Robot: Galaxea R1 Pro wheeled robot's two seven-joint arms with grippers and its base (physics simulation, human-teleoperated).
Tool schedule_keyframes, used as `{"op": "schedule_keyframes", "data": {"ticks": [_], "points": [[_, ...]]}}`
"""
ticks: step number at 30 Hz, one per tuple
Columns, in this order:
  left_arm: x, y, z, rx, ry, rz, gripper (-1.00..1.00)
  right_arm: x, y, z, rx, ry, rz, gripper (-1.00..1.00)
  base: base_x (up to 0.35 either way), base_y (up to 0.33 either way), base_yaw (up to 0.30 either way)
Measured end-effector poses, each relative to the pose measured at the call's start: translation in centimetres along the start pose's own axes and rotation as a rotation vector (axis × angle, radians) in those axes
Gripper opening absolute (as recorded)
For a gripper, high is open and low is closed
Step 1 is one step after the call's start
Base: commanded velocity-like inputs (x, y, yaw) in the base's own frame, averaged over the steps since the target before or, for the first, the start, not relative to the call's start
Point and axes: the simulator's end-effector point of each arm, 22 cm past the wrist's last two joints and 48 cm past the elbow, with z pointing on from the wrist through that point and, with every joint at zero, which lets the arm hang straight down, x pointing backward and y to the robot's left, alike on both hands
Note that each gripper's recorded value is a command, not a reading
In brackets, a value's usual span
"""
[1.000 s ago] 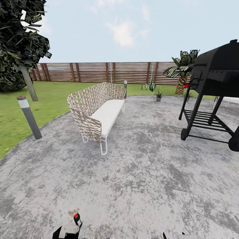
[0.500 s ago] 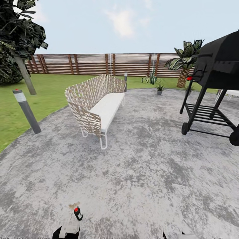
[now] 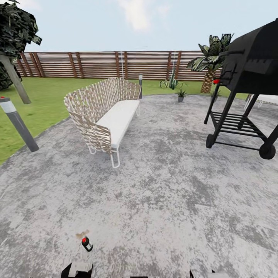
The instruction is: Pick up the pesticide atomizer in the garden and spray insectifuge to fully cover both potted plants in the garden.
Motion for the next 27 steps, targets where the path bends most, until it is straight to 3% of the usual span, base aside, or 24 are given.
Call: {"op": "schedule_keyframes", "data": {"ticks": [8,22,27], "points": [[-0.08,0.00,0.01,0.000,-0.003,0.000,1.00,0.00,-0.01,0.00,0.000,0.000,0.000,1.00,0.000,0.025,0.000],[-0.10,0.02,0.00,0.000,-0.003,0.000,1.00,0.00,0.00,-0.01,0.000,0.000,0.000,1.00,0.029,0.281,-0.002],[-0.13,-0.04,0.02,0.001,-0.004,0.000,1.00,0.01,-0.06,-0.01,0.002,0.000,0.001,1.00,0.098,0.127,-0.176]]}}
